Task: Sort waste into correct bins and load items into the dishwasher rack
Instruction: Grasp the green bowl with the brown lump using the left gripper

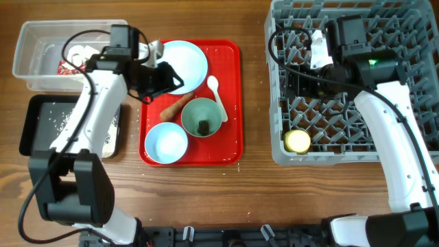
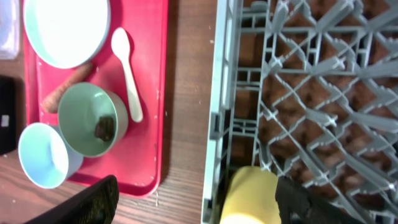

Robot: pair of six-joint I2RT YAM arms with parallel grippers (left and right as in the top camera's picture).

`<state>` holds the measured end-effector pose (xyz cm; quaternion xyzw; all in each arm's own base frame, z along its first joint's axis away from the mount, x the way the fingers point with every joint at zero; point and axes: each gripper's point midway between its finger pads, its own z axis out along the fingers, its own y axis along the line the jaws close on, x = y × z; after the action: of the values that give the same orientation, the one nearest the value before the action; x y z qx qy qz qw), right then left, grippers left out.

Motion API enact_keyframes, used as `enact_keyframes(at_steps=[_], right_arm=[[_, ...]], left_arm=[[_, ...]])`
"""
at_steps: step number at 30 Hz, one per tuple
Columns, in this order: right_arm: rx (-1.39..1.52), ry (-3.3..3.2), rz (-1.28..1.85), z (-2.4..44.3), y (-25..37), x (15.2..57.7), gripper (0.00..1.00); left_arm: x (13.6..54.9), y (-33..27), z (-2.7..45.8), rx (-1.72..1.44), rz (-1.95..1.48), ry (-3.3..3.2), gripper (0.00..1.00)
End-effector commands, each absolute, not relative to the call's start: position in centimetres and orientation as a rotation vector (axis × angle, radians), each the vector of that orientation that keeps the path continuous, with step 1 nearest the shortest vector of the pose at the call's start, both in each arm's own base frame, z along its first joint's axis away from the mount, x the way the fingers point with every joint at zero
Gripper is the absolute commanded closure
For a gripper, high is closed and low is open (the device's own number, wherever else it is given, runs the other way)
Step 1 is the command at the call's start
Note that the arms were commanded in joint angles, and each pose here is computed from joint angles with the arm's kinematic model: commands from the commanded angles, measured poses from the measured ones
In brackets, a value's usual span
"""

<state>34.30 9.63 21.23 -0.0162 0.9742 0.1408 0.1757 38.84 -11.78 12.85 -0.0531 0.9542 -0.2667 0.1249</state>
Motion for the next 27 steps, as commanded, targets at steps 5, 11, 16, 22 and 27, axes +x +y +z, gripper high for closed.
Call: enact_keyframes(at_steps=[5, 11, 16, 22, 27], right_arm=[[0.000, 2.691, 0.380, 22.2, 9.5, 35.9, 0.10], [0.001, 2.696, 0.379, 22.2, 9.5, 35.8, 0.09], [0.002, 2.696, 0.379, 22.2, 9.5, 35.8, 0.09], [0.001, 2.695, 0.378, 22.2, 9.5, 35.8, 0.09], [0.000, 2.700, 0.378, 22.1, 9.5, 35.7, 0.09]], left_arm=[[36.6, -19.4, 10.5, 0.344, -0.348, 2.795, 0.46], [34.4, -22.4, 6.0, 0.563, -0.030, 2.819, 0.44], [33.9, -22.2, 3.2, 0.584, 0.011, 2.881, 0.50], [34.0, -22.3, 2.8, 0.585, 0.011, 2.886, 0.88], [32.8, -24.1, 3.1, 0.610, -0.163, 2.923, 0.96]])
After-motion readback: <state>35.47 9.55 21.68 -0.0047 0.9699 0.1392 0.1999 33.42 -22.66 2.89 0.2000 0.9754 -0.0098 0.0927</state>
